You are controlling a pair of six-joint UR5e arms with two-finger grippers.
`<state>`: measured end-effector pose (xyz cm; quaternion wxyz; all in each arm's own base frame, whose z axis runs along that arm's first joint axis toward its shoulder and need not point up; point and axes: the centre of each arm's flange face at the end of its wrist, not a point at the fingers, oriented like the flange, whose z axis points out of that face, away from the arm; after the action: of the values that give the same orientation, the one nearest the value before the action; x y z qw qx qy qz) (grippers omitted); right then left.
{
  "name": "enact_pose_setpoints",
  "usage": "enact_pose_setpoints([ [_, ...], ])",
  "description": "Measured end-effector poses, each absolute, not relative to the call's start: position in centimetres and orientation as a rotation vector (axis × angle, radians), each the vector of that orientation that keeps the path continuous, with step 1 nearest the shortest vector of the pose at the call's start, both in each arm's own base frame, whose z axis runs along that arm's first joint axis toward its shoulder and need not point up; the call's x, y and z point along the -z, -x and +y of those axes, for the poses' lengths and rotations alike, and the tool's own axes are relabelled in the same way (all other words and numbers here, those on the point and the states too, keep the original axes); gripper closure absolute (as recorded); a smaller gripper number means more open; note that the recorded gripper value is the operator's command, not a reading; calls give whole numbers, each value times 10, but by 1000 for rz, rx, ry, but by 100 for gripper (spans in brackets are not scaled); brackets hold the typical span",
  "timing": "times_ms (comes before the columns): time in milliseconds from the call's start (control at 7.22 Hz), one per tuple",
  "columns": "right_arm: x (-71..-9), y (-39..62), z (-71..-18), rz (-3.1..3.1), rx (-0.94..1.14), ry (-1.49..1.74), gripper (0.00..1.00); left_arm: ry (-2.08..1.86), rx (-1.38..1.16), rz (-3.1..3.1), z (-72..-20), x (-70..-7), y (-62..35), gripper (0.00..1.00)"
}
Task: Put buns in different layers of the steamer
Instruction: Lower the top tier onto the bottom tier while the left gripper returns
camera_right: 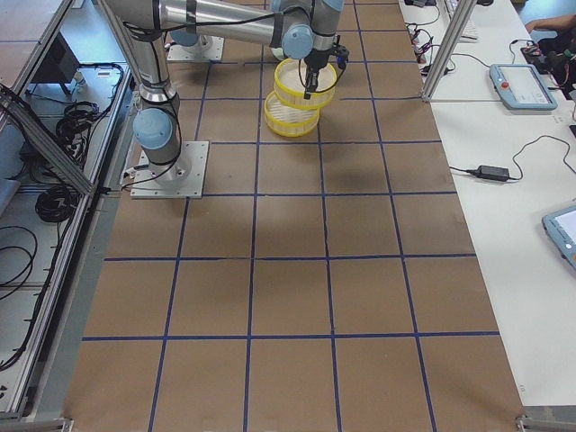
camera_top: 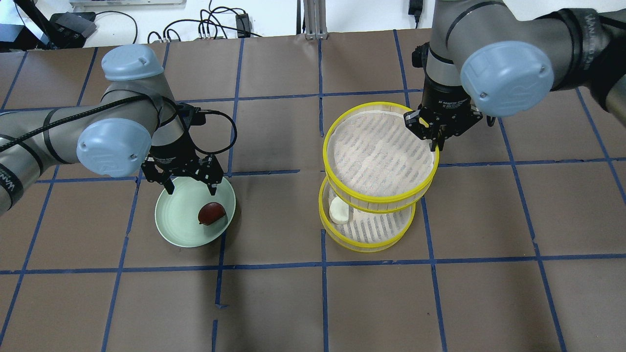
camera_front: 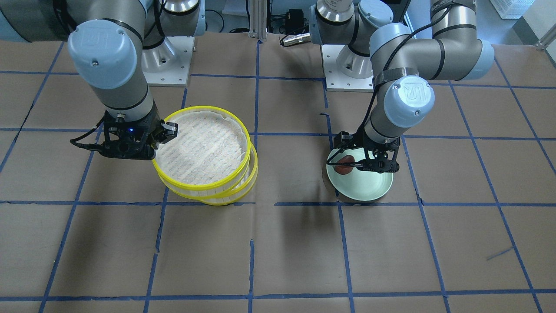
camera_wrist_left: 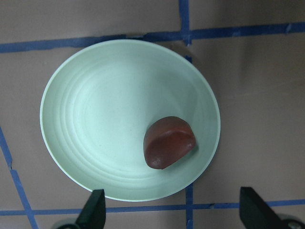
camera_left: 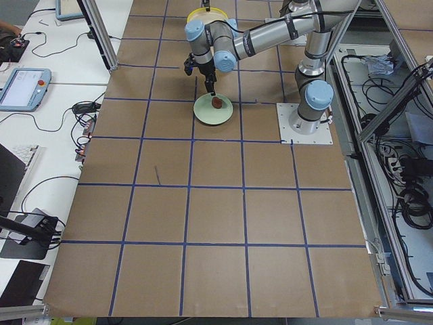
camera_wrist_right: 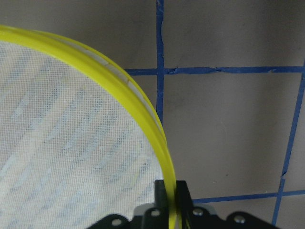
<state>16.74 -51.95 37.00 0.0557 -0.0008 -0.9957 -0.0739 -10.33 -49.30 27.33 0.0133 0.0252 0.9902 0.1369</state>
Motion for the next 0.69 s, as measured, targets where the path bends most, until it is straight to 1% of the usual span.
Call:
enact_pose_setpoints([
  [139, -360, -169, -519, -3023, 226, 3, 95, -75, -445, 3084, -490, -264, 101, 0],
  [416, -338, -178, -509, -3018, 242, -26, 95, -68, -470, 3091, -489, -251, 102, 0],
  [693, -318, -190, -497, -3013, 211, -68, 95, -76, -418, 3101, -495, -248, 102, 0],
])
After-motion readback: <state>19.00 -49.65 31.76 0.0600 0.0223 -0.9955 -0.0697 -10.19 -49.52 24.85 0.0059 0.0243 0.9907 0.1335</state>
